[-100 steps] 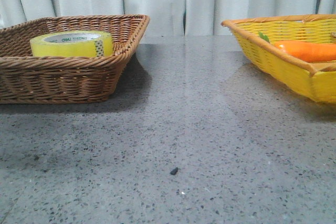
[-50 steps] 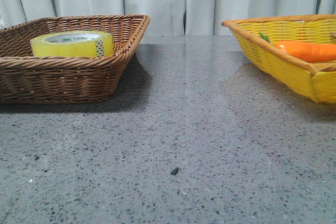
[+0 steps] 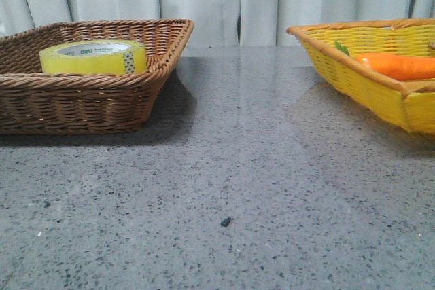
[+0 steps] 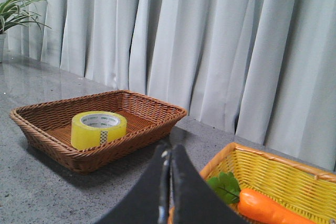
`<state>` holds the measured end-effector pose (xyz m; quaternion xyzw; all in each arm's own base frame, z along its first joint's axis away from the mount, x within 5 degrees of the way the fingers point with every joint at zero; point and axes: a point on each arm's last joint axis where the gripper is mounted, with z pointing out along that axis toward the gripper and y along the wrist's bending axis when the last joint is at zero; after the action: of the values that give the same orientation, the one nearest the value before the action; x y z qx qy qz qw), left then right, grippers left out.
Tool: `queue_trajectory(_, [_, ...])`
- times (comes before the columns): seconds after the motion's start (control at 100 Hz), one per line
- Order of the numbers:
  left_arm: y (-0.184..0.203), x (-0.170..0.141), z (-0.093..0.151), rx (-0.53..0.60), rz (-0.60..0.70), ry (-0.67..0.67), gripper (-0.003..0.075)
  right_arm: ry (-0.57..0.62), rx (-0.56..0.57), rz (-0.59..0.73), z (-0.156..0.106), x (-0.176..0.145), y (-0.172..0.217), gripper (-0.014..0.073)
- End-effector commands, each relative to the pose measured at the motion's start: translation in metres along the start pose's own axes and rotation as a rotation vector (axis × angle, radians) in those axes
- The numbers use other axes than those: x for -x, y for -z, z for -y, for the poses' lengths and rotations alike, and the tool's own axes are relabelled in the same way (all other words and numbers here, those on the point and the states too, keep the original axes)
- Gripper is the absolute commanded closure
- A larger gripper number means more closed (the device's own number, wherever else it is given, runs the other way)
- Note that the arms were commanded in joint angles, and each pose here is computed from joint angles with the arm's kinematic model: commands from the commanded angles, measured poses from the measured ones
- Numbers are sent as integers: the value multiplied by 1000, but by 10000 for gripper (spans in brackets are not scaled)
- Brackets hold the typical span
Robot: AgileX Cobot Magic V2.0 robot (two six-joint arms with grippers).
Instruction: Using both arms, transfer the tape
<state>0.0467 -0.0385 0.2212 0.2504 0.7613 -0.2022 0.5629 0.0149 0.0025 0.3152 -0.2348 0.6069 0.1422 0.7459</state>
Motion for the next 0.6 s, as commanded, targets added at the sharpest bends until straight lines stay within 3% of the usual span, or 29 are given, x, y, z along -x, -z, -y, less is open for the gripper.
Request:
queue_trajectory(0.0, [1, 11, 0, 0, 85, 11, 741, 15, -14, 124, 3, 16, 6, 668])
queue_trajectory(0.24, [3, -1, -8, 110, 181, -116, 741, 15, -14, 124, 3, 16, 6, 668])
queue_trajectory(0.48, [3, -18, -17, 287, 327, -27, 741, 15, -14, 126, 3, 16, 6, 668])
queue_trajectory(0.59, [4, -19, -21, 345, 325, 26, 741, 15, -14, 126, 3, 16, 6, 668])
